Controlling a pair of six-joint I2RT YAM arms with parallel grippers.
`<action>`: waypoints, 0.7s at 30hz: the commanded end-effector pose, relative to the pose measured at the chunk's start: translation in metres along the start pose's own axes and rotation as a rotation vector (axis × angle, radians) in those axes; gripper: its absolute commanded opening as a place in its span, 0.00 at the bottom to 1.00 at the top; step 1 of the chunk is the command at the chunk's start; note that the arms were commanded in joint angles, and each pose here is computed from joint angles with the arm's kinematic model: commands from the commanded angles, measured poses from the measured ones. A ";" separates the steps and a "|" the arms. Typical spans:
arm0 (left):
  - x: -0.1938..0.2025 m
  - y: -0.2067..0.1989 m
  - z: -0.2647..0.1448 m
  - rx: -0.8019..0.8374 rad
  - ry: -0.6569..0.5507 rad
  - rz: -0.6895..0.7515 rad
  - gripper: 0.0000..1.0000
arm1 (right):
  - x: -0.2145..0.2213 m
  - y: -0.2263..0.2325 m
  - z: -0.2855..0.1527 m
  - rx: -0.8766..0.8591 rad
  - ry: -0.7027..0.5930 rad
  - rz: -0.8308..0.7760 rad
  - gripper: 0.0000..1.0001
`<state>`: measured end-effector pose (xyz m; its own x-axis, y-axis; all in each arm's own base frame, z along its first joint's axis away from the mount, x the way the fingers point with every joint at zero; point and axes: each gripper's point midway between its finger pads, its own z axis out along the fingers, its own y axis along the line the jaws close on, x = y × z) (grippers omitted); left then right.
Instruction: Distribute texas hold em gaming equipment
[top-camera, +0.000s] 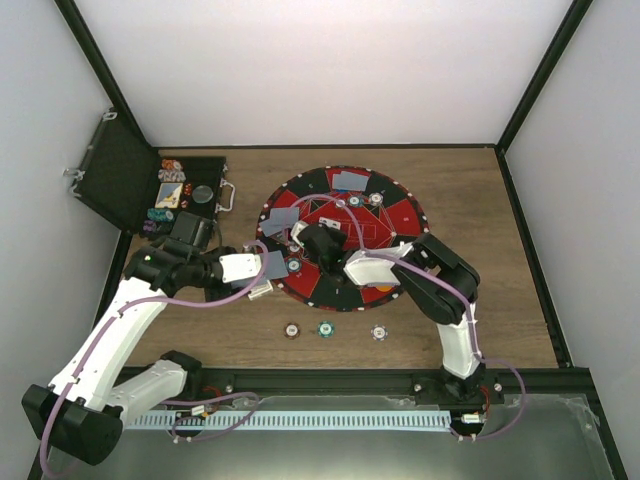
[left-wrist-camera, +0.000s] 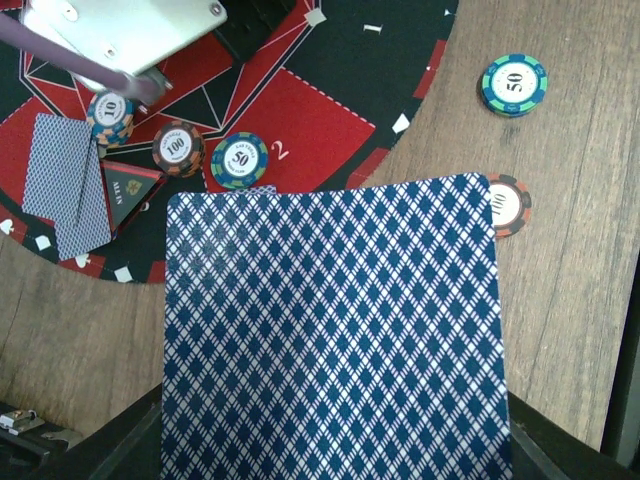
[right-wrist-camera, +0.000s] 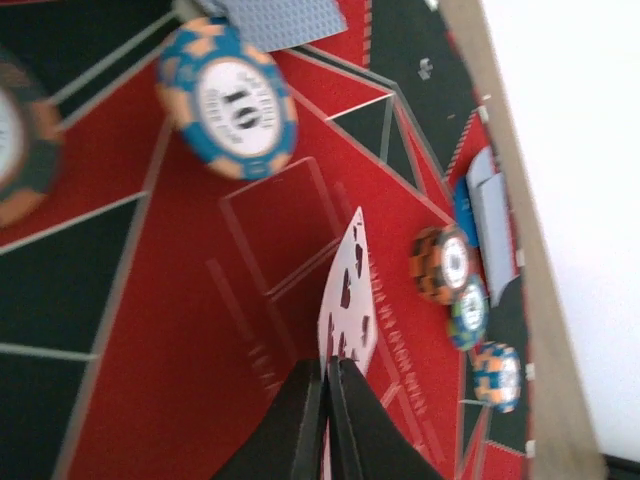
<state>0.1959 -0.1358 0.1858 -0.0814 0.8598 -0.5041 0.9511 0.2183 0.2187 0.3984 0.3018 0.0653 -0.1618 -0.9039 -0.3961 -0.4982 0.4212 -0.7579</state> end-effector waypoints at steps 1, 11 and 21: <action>-0.010 -0.003 -0.005 0.015 -0.052 0.012 0.04 | 0.000 0.027 -0.011 -0.091 0.027 0.046 0.06; -0.011 -0.001 -0.004 0.018 -0.052 0.004 0.04 | -0.013 0.021 -0.047 -0.209 -0.010 0.217 0.43; -0.015 -0.002 -0.006 0.019 -0.071 -0.009 0.04 | -0.060 -0.080 -0.112 -0.208 -0.155 0.712 1.00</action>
<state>0.1927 -0.1414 0.1867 -0.0849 0.8434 -0.5305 0.9580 0.2156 0.1894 0.3524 0.3140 0.1447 -0.3236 -0.6358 -0.7007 -0.5416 0.7317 -0.4138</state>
